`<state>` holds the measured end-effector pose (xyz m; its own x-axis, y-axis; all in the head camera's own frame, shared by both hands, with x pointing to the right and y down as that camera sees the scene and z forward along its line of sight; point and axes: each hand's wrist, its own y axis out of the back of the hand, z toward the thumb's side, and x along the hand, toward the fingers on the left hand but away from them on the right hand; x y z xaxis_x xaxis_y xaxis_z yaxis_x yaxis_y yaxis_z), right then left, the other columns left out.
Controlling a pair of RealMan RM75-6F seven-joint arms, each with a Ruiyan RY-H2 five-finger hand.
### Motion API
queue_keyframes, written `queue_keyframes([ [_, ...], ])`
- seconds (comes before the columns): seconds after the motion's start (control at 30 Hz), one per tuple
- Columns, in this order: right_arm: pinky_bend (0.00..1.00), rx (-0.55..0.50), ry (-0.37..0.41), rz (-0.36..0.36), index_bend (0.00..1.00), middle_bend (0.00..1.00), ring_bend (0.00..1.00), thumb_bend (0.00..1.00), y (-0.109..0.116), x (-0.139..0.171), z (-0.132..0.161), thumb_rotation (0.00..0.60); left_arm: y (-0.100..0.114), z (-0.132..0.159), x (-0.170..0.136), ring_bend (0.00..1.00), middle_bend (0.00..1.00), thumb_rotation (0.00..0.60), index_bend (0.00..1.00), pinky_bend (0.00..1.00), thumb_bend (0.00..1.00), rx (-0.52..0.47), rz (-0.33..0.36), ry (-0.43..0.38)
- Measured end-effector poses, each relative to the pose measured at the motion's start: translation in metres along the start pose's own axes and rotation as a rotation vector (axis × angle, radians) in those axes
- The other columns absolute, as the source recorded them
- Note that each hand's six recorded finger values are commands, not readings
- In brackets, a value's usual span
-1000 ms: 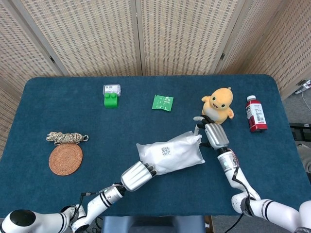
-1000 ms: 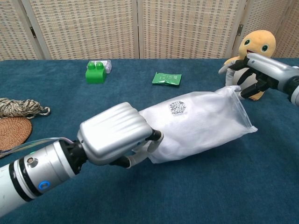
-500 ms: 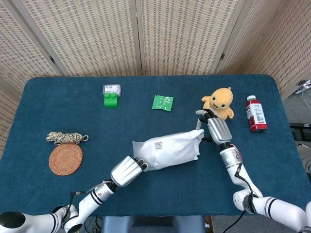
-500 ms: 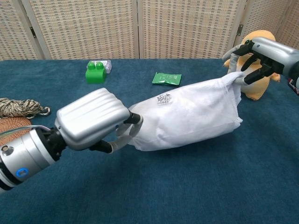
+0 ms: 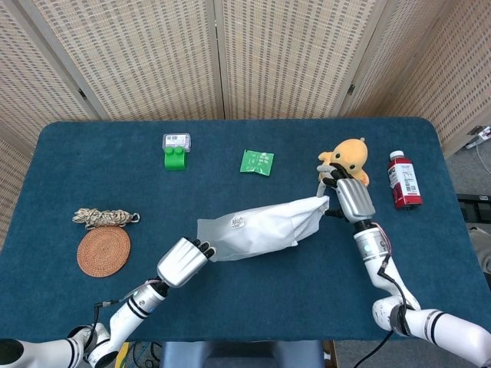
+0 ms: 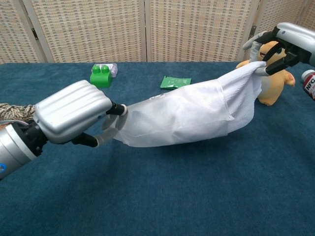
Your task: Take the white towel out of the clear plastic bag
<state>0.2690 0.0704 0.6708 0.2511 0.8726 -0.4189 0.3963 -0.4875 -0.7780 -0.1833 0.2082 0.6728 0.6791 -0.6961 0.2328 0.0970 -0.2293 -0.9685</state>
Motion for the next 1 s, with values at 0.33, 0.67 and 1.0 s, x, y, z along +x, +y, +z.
queue_keyframes([
  [0.33, 0.33, 0.000, -0.003, -0.034, 0.73, 0.23, 0.10, 0.58, 0.016, 0.000, 0.000, 0.600, 0.002, -0.038, -0.016, 0.77, 0.63, 0.600, 0.58, 0.93, 0.45, 0.009, -0.004, 0.078],
  [0.67, 0.33, -0.015, -0.019, -0.085, 0.73, 0.23, 0.10, 0.58, 0.038, 0.002, -0.005, 0.600, 0.001, -0.063, -0.031, 0.77, 0.63, 0.600, 0.58, 0.93, 0.45, 0.032, -0.013, 0.131],
  [1.0, 0.33, -0.020, -0.021, -0.071, 0.73, 0.23, 0.10, 0.58, 0.036, -0.001, -0.004, 0.600, -0.001, -0.078, -0.040, 0.76, 0.63, 0.600, 0.58, 0.93, 0.45, 0.049, -0.019, 0.163],
])
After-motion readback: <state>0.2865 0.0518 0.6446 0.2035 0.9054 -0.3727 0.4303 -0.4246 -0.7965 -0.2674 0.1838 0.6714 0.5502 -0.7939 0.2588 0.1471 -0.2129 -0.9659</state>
